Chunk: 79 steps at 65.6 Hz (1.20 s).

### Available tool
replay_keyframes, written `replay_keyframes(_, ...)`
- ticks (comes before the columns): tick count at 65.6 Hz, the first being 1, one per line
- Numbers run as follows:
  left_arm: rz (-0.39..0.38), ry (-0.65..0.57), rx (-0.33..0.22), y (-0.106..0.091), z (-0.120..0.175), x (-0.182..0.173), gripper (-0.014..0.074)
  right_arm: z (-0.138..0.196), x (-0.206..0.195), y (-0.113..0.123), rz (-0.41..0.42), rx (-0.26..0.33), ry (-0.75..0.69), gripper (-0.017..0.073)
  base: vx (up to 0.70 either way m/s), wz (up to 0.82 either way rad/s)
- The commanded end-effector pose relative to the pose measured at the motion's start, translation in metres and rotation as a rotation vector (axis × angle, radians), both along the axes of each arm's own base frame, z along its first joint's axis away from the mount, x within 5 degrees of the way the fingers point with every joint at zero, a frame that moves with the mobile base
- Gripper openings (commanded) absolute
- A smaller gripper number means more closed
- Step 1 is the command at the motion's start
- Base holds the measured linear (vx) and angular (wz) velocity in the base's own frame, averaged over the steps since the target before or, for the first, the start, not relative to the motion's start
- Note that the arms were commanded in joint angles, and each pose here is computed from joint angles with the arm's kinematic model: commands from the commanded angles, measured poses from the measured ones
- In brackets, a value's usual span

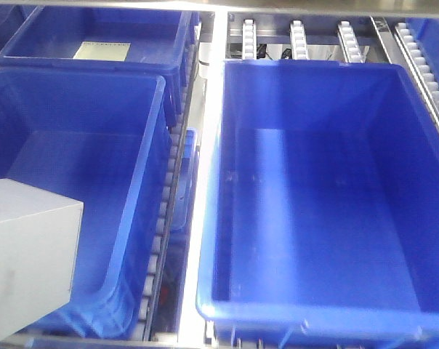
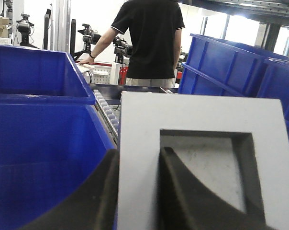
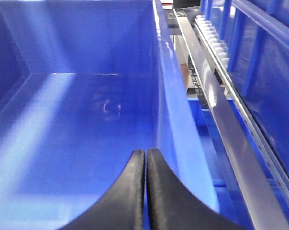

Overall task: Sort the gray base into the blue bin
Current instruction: 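Turn the base toward the shelf and stop over an empty blue bin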

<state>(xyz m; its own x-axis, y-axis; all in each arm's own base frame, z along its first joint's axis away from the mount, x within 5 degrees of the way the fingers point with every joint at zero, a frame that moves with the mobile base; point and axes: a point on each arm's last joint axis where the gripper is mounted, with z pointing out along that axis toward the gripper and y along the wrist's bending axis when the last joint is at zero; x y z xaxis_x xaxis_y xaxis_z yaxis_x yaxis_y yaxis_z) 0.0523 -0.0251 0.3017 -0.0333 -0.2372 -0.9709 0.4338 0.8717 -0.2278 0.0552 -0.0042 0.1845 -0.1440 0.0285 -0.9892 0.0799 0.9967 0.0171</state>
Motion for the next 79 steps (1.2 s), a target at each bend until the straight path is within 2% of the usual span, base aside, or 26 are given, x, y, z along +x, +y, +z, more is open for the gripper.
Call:
replay_keyframes(1,-0.006,-0.108,-0.066,0.0008,0.0182,-0.002,0.0004,0.0063,0.001,-0.0002,0.0,-0.023,-0.069,-0.0005,0.16,0.02)
replay_keyframes(32,-0.006,-0.108,-0.066,0.0008,0.0182,-0.002,0.0004,0.0063,0.001,-0.0002,0.0,-0.023,-0.069,-0.0005,0.14,-0.12)
replay_keyframes(79,-0.006,-0.108,-0.066,0.0008,0.0182,-0.002,0.0004,0.0063,0.001,-0.0002,0.0,-0.023,-0.069,-0.0005,0.01,-0.01)
